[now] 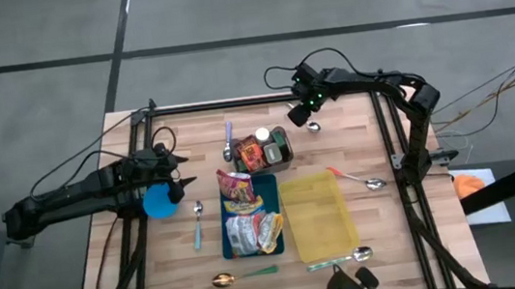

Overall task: Pick & Place Food Item
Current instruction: Put the silver spoon into the yellow bin

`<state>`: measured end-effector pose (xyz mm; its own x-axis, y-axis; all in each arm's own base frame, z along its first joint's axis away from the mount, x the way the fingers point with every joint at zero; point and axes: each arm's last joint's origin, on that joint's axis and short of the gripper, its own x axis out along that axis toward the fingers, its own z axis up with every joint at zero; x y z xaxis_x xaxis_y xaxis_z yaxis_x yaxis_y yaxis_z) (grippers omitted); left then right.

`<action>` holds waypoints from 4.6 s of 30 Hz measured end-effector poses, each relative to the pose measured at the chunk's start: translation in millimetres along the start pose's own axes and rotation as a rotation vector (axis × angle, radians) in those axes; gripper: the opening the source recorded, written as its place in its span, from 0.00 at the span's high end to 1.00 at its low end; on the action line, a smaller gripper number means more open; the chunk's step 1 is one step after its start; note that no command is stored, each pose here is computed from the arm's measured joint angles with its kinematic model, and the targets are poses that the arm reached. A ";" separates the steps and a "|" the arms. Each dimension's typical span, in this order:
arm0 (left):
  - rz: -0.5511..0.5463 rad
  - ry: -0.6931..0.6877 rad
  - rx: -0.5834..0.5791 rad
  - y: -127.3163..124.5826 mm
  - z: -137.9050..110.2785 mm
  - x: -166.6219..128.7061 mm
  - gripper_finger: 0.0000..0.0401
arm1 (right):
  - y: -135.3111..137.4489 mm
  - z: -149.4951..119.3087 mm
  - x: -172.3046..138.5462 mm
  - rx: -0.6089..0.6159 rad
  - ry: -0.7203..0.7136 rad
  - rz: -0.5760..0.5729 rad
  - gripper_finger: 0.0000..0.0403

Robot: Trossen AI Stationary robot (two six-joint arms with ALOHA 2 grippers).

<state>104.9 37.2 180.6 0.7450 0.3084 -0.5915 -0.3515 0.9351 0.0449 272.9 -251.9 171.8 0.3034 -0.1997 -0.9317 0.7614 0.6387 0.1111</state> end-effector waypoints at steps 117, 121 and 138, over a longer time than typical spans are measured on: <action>0.000 0.000 0.000 0.0 0.0 0.0 0.16 | 196.9 -260.1 -78.6 0.256 -0.178 0.221 0.96; 0.000 0.000 0.000 0.0 0.0 0.0 0.16 | 209.2 -269.2 -77.5 0.244 -0.145 0.179 0.96; 0.000 -0.001 0.000 0.0 0.1 -0.1 0.16 | 233.1 -282.9 -45.4 0.316 -0.010 0.049 0.96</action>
<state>104.9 37.2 180.7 0.7456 0.3083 -0.5908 -0.3513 0.9352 0.0447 274.5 116.3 142.2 0.3483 -0.1828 -0.9194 0.8857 0.3854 0.2589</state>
